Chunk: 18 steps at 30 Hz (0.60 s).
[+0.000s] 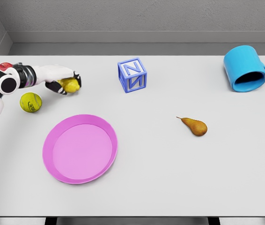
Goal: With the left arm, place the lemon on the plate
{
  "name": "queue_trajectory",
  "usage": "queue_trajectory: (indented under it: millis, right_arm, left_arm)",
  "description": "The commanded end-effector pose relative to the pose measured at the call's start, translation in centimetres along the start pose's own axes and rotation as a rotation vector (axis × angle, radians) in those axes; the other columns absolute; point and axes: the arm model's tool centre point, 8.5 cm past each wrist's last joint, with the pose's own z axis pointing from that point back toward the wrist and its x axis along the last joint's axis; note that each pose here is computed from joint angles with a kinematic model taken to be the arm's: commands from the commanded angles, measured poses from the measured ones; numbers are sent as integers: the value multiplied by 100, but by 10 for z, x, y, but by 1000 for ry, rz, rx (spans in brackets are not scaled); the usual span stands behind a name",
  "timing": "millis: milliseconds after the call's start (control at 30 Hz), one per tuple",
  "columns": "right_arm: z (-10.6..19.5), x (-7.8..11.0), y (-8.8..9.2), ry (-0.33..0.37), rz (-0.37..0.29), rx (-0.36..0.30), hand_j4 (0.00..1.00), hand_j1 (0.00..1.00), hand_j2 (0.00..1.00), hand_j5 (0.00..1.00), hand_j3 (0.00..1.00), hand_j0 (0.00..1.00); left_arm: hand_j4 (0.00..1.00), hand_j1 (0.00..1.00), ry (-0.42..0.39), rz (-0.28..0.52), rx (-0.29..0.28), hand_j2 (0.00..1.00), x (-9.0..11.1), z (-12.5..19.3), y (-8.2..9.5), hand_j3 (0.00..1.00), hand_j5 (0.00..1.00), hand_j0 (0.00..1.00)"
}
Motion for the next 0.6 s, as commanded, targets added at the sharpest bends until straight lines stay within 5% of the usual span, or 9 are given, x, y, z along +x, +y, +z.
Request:
queue_trajectory:
  millis: [0,567]
  right_arm:
    - [0,0,0,1,0,0,100,100,100,100,100,100]
    - [0,0,0,-1,0,0,100,100,100,100,100,100]
  left_arm:
    - [55,55,-24,-18,23,55,8,1,8,55,55,55]
    - [54,54,-109,-58,82,54,10,46,8,54,54,54]
